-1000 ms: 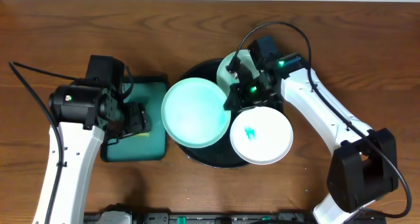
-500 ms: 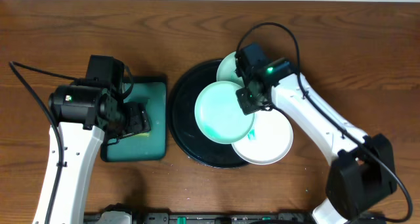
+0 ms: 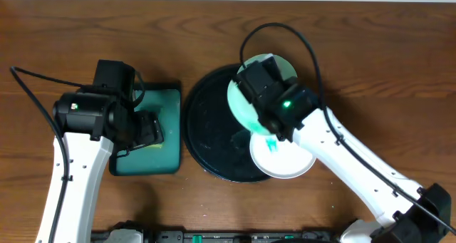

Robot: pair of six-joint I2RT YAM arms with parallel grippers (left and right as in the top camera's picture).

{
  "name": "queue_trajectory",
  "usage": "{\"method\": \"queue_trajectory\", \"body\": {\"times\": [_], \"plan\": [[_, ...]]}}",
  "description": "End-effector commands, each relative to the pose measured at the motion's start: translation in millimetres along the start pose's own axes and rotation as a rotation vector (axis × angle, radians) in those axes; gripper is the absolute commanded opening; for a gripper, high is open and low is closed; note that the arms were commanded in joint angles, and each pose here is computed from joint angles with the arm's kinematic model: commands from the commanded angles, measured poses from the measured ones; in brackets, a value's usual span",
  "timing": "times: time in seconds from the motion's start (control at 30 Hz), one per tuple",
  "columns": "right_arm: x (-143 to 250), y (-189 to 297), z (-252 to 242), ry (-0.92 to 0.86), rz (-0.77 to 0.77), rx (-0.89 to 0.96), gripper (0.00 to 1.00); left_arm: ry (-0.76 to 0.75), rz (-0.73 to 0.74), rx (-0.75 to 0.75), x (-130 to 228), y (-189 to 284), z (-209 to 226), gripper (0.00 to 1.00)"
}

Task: Clean dirty plates on tray and stack at the side
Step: 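Lift the pale green plate with the right gripper off the black tray, then carry the plate right and set it on the table with the right gripper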

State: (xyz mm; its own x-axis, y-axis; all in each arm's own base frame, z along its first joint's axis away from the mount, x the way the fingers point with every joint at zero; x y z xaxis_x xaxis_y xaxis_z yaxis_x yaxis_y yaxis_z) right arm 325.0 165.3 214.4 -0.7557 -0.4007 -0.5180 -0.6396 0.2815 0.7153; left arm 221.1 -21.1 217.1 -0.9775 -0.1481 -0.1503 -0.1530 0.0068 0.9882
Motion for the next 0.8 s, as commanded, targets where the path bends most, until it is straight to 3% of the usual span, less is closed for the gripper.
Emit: {"method": "queue_trajectory", "body": {"times": [0.0,0.43,0.77], "plan": [[-19,26,-20,0.044,-0.129,0.192,0.01,0.008,0.001,-0.001,1,0,0,0.82],[-33,113,4,0.244,-0.429,0.476,0.01,0.008,-0.002,0.000,0,0,0,0.82],[-33,139,13,0.278,-0.508,0.528,0.01,0.008,-0.002,0.000,0,0,0,0.82]]}}
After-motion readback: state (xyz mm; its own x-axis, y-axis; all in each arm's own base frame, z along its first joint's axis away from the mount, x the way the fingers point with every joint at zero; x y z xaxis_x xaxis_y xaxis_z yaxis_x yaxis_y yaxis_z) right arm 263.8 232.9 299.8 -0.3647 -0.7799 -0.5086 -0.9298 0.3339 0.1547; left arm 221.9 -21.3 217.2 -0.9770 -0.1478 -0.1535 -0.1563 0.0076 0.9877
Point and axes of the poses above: each gripper's point midway between its finger pads, its own y axis back along the fingers, its own z axis along the line the jaws close on, x = y × z, the point moved 2 cm from there along y, back along the fingers, and after that the axes turned 8 degrees about -y, right-handed, at the moved point
